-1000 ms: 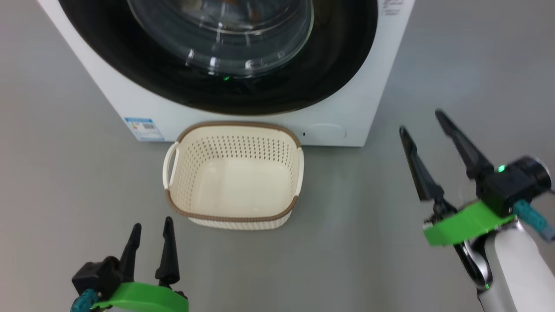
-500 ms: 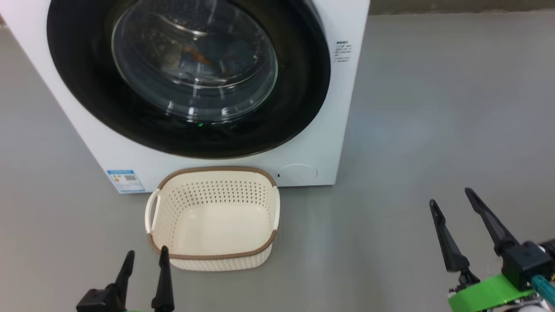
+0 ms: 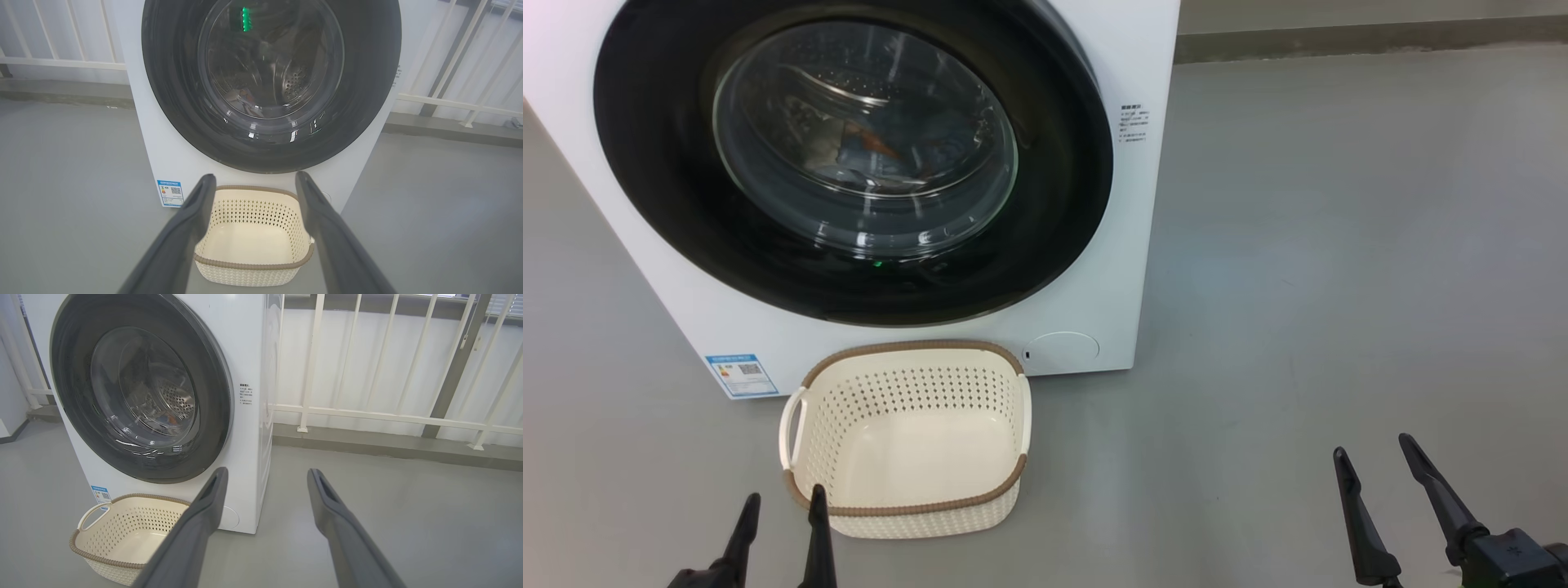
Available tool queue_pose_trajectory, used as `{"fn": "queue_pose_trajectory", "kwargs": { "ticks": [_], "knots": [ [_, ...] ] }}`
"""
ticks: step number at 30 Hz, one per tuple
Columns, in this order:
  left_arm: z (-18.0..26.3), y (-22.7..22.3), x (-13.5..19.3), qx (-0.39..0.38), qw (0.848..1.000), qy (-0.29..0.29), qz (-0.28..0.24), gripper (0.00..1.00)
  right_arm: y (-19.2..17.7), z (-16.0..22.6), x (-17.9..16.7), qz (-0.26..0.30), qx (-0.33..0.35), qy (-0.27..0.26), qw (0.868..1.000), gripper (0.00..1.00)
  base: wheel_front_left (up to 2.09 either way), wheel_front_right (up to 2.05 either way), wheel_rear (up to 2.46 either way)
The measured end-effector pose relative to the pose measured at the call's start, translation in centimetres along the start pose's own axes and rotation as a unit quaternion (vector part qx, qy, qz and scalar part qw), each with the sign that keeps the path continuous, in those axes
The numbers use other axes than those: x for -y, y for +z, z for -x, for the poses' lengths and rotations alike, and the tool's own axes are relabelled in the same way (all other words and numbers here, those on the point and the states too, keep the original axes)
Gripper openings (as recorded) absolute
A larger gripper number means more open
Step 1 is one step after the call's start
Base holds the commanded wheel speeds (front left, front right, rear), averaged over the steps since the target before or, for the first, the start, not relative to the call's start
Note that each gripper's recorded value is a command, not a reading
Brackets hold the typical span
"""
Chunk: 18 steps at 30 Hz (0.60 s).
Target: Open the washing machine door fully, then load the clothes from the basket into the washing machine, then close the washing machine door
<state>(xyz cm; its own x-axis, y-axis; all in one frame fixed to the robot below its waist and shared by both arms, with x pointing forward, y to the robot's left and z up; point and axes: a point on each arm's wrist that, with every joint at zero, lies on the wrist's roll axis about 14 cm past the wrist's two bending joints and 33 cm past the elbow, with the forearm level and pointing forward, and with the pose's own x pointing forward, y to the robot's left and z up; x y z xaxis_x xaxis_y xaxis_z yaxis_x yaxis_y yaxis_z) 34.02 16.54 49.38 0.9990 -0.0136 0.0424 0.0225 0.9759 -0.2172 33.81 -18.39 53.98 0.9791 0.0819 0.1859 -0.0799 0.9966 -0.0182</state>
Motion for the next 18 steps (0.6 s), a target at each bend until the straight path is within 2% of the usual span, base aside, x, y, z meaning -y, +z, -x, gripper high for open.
{"fn": "queue_pose_trajectory", "kwargs": {
  "ticks": [10,11,18],
  "knots": [
    [-0.4,0.7,-0.3,0.011,1.0,0.003,-0.01,1.0,-0.6,0.0,0.2,-0.005,-0.012,-0.007,1.0,1.0,0.0,0.0,0.0],
    [-0.4,0.7,-0.3,0.011,1.0,0.004,-0.009,0.0,-0.8,0.0,0.1,-0.006,-0.013,-0.007,1.0,0.0,0.0,0.0,0.0],
    [0.6,-2.3,-0.4,-0.038,0.999,0.015,0.008,0.0,-3.1,0.7,0.1,-0.023,-0.051,-0.013,0.998,0.0,0.0,0.0,0.0]
  ]
}}
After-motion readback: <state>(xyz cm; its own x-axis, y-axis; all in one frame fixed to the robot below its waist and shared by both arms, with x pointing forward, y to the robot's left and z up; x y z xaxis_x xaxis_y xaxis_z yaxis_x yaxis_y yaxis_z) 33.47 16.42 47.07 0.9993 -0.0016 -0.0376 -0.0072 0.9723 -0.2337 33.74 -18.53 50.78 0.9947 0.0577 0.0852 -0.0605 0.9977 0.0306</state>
